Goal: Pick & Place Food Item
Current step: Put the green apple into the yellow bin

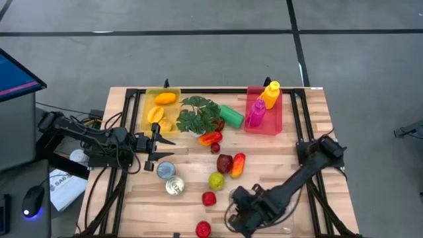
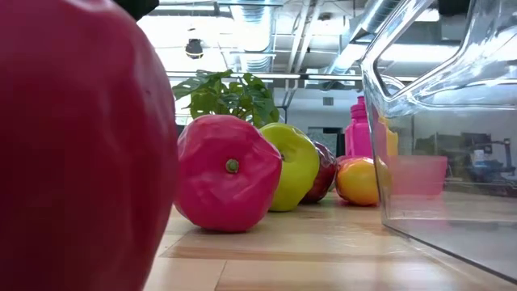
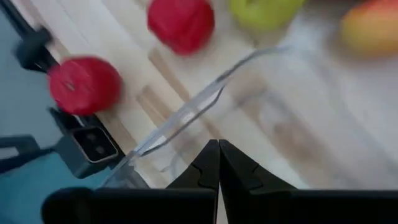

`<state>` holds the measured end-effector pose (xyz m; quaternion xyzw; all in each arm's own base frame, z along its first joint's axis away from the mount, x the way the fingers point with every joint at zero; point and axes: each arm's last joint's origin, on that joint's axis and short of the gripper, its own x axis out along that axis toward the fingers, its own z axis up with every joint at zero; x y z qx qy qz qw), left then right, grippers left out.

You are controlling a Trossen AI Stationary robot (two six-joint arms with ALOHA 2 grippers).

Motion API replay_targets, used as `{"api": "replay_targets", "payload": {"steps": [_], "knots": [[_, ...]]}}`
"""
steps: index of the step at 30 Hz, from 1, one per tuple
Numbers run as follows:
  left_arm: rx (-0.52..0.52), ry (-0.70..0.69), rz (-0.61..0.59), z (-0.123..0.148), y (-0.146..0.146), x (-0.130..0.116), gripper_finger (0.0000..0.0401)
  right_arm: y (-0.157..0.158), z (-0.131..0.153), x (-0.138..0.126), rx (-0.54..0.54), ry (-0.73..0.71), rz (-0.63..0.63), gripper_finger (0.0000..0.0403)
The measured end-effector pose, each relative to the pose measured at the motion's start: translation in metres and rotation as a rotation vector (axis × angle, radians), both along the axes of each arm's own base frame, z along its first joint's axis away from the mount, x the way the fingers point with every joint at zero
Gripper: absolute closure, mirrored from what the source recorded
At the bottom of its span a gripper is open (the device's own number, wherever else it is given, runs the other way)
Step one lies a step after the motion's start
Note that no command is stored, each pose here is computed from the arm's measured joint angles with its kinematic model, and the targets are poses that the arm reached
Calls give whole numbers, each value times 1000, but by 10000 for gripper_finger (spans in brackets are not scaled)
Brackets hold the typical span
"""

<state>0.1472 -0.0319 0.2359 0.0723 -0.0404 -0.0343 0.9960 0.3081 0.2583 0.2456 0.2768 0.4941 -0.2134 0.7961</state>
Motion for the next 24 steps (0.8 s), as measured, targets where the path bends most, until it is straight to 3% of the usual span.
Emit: {"api": "replay_targets", "payload": {"steps": [6,14,19,24], "knots": [[0,1,0,0,0,0,248,-4,33,-34,-282,-181,-12,403],[0,0,0,0,0,0,248,-17,43,-50,-697,-309,5,403],[0,1,0,0,0,0,248,-30,41,-54,-804,-234,16,403],[0,1,0,0,0,0,248,-33,42,-59,-845,-193,29,403]]}}
